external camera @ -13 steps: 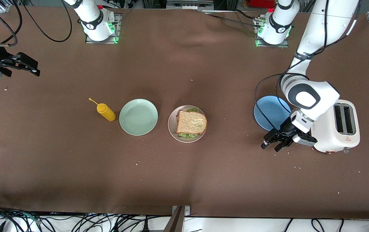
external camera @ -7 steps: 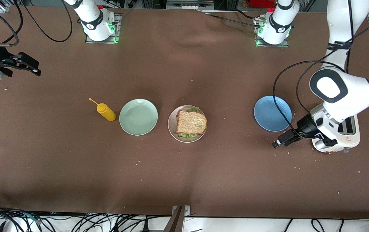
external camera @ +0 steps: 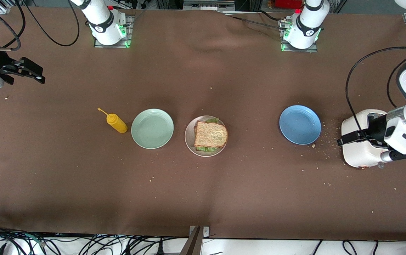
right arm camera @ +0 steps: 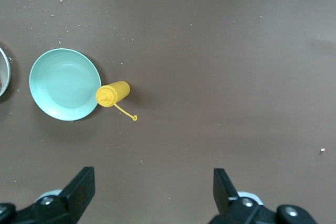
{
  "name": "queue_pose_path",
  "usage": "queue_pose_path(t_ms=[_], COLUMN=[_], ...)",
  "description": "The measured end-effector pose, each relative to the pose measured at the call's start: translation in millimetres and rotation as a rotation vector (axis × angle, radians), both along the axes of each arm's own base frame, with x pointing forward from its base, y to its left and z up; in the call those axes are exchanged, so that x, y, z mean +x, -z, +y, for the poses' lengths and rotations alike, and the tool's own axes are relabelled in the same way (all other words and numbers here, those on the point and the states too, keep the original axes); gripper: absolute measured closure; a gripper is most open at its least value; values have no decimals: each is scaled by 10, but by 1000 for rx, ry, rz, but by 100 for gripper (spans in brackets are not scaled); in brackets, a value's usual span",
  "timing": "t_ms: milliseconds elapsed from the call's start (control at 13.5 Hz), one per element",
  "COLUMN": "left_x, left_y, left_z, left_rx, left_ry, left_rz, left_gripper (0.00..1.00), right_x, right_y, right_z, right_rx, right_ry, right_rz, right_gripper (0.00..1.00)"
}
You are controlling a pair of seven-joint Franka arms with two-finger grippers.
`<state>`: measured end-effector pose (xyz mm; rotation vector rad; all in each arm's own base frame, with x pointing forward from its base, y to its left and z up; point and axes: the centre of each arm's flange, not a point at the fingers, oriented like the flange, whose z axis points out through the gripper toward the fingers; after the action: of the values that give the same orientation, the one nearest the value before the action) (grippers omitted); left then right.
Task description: Make sandwich in beige plate with both arms
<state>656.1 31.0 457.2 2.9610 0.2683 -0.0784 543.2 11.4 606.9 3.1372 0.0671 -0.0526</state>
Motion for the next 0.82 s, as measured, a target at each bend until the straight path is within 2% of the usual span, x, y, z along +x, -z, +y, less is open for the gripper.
queue_pose_path(t_ms=[371,519,816], left_x=[-303,-384,-496], left_y=[-294,-418,-630], left_z=[106,175,335], left_rx=[32,37,27], left_ry=[93,100,82], left_rz=[192,217,221], left_gripper=[0,0,0], right_x=[0,0,0], right_y=[0,0,0], right_z=[2,3,4], right_rx=[0,0,0], right_ry=[0,-1,-1], right_rz=[0,0,0], right_gripper=[0,0,0])
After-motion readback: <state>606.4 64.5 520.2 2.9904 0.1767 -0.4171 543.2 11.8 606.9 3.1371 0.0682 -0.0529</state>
